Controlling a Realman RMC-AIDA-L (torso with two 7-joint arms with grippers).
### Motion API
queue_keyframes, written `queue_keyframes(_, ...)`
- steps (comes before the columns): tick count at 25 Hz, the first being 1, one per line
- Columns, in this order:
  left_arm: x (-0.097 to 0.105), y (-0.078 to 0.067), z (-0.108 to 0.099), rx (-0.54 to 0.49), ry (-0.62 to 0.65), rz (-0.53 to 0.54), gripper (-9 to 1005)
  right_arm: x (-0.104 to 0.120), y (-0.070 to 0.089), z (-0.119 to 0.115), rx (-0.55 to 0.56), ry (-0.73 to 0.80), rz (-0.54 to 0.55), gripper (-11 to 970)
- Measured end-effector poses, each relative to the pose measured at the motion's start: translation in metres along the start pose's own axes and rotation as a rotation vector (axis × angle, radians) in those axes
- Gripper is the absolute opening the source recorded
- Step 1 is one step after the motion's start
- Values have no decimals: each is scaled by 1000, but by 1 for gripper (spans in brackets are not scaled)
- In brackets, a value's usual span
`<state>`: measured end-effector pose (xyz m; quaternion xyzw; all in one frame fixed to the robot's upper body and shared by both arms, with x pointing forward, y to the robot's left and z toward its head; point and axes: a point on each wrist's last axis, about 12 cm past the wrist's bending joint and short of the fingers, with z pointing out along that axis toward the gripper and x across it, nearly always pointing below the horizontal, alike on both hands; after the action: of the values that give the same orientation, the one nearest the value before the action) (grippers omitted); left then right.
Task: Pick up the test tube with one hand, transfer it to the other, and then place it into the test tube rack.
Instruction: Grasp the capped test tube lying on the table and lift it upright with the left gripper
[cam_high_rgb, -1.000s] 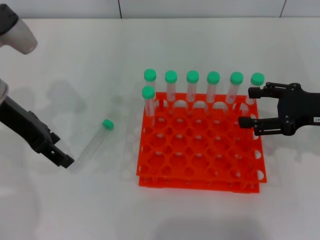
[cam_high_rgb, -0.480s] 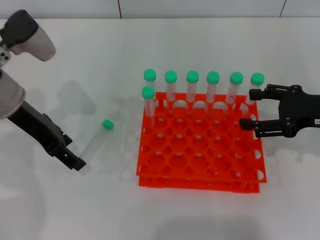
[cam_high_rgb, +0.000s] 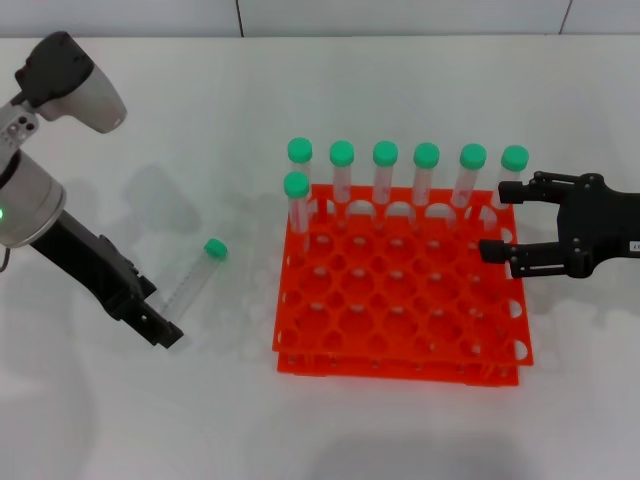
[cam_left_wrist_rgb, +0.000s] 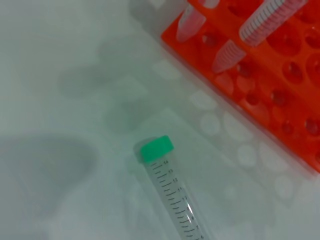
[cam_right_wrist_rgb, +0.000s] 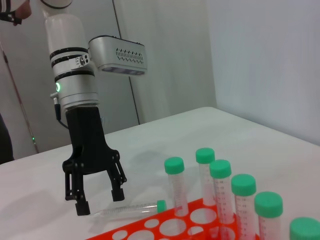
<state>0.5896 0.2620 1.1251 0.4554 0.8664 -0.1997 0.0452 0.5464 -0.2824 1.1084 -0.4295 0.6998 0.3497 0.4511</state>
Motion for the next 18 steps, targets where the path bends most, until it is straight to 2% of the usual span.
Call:
queue_keyframes(9, 0, 0, 1, -5, 4, -9, 875, 2, 1, 0, 1, 1, 5, 859)
queue_keyframes(14, 1, 2, 2, -19, -1, -18, 773, 3, 1, -2, 5, 2, 5, 859)
queue_keyframes(18, 0, 3, 2, -27, -3, -18, 624, 3, 1, -2, 6, 2, 4, 859)
